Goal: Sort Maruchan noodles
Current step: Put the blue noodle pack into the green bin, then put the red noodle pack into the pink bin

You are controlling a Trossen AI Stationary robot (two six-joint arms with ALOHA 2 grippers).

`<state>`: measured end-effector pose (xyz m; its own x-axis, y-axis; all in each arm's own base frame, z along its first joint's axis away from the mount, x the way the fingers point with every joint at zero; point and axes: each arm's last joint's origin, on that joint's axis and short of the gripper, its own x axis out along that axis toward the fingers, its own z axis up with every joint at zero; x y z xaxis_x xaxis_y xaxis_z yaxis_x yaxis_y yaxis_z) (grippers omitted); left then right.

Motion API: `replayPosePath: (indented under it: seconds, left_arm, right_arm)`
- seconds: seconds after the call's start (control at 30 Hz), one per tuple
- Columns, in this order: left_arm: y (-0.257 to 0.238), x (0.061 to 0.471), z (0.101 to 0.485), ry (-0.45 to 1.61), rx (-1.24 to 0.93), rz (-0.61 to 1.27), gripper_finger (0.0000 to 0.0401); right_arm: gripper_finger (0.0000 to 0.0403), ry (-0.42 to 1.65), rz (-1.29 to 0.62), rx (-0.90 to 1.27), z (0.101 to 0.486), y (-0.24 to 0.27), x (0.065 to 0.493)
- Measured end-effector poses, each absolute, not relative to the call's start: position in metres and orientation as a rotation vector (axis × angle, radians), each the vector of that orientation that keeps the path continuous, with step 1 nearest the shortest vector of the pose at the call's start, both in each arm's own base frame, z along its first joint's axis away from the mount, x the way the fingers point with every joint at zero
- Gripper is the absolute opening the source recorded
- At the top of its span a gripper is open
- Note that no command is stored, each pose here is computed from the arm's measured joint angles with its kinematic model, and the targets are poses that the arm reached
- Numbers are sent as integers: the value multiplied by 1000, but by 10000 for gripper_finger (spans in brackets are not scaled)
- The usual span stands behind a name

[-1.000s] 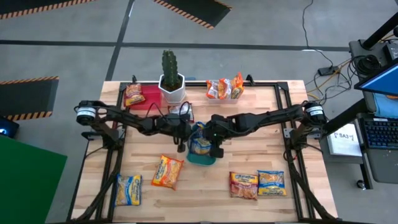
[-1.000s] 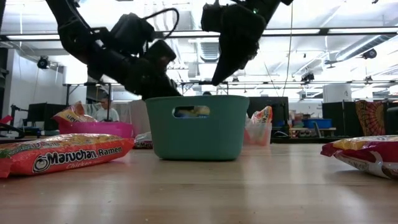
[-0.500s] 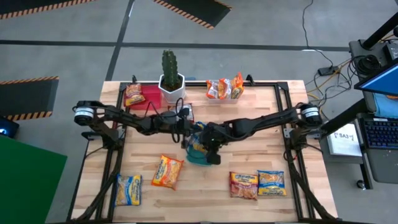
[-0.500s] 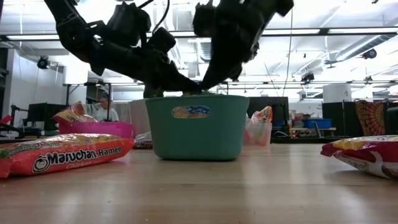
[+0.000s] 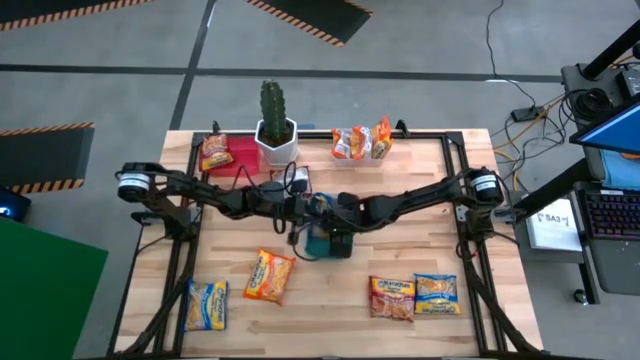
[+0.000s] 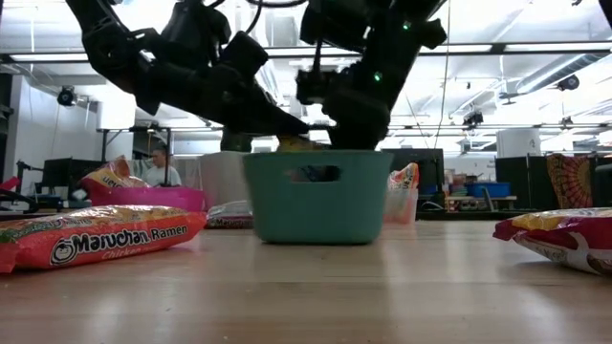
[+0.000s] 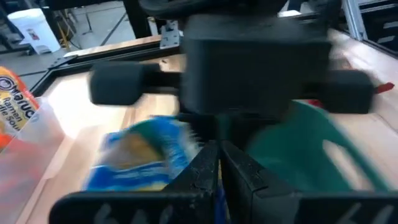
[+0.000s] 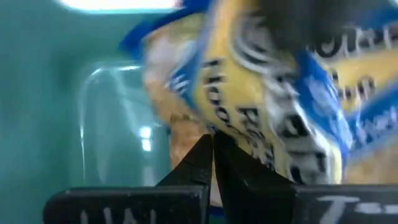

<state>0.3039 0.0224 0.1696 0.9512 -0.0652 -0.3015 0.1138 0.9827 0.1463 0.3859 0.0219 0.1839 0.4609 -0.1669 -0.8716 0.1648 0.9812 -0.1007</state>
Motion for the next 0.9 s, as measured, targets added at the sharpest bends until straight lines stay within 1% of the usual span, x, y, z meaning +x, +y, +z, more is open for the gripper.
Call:
replayPosePath:
  seconds: [0.17,0.27,0.47,0.67,0.9]
  left_arm:
    - [23,300,169,353,162,-78,0]
    - [24,299,171,365,170,-25,0]
    - [25,296,182,330,185,11,0]
    - [24,286,196,339,184,10,0]
    - [22,269,211,387,118,14,0]
  right_arm:
    - [9,1090,-209,-24,179,21,386]
    - [9,1091,-203,-27,177,22,387]
    - [9,1083,-204,-25,181,21,386]
    - [9,1022,-171,5,214,22,374]
    - [9,945,37,246,259,30,355]
